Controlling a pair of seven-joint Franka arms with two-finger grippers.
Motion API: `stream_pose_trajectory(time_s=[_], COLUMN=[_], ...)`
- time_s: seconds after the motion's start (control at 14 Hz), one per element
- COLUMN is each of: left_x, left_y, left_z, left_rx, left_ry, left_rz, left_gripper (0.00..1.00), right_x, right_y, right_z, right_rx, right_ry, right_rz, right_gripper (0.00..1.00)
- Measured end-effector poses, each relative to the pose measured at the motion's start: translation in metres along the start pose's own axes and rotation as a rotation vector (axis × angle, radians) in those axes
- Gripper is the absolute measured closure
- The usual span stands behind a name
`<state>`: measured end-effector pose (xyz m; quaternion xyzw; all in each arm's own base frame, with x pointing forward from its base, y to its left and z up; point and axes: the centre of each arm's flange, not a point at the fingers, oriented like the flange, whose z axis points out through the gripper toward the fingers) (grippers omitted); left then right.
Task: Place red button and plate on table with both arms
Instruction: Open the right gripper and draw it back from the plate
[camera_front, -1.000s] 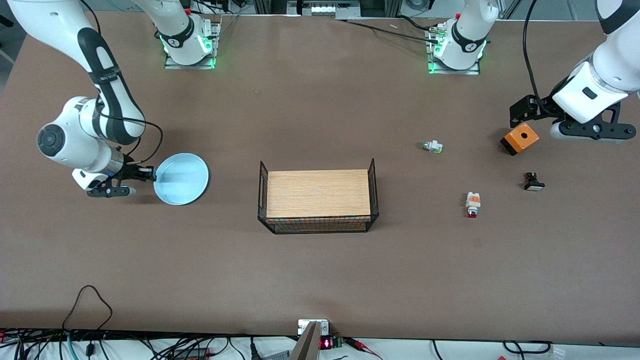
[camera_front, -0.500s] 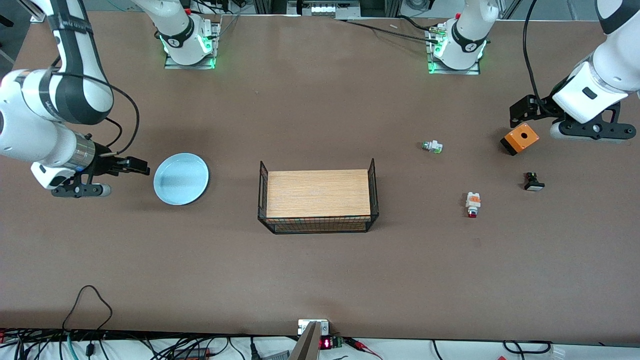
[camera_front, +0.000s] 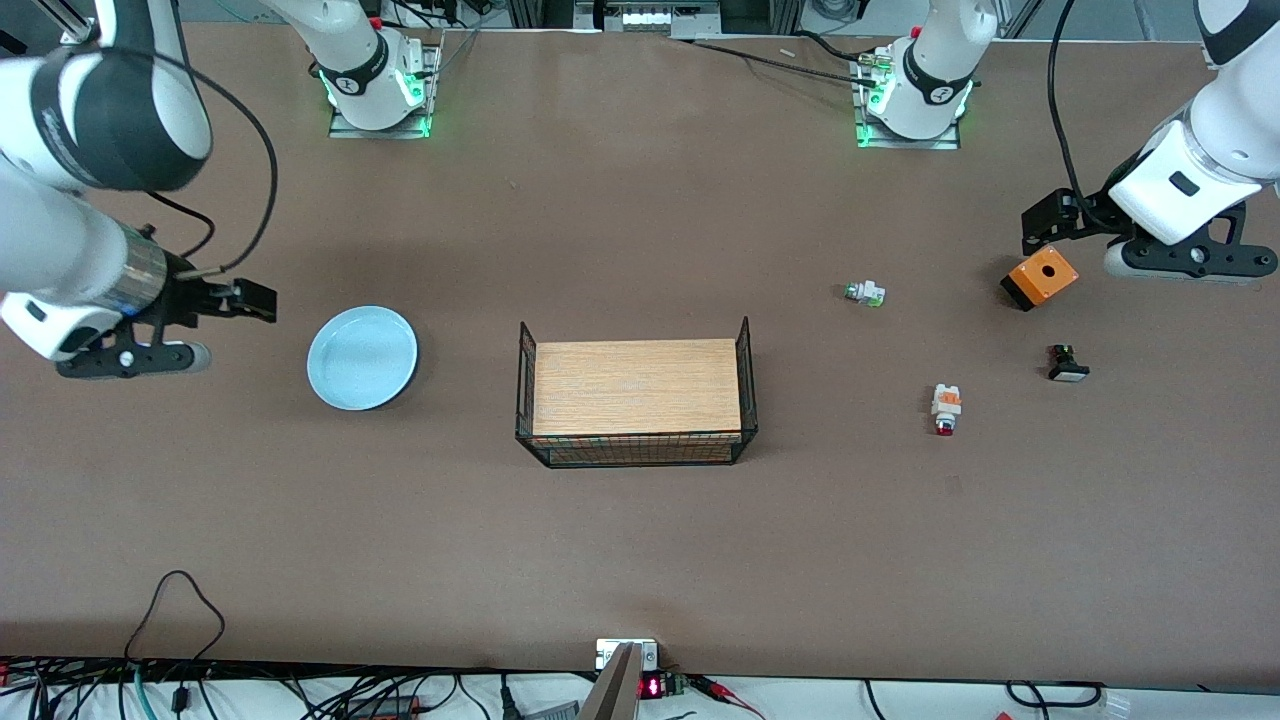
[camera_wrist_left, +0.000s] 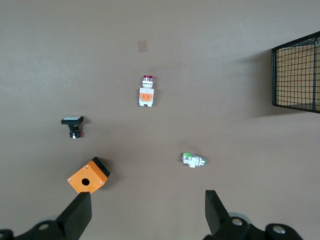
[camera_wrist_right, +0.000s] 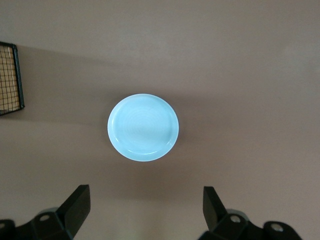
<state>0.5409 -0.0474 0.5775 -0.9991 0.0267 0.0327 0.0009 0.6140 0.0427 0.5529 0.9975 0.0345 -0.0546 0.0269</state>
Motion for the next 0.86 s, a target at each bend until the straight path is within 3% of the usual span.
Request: stream_pose_trajectory(time_s=[0.29, 0.86], left_x=[0.0, 0.0], left_y=[0.0, -0.001], left_z=[0.0, 0.0], left_rx=[0.0, 0.0], left_ry=[0.0, -0.002], left_rz=[-0.001, -0.001], left_gripper=[0.0, 0.0], right_x=[-0.01, -0.039], right_y=[0.049, 0.055], right_z=[0.0, -0.005], right_rx=[0.008, 0.025], right_ry=[-0.01, 0.014], right_rz=[0.076, 0.086], right_gripper=[0.0, 0.0])
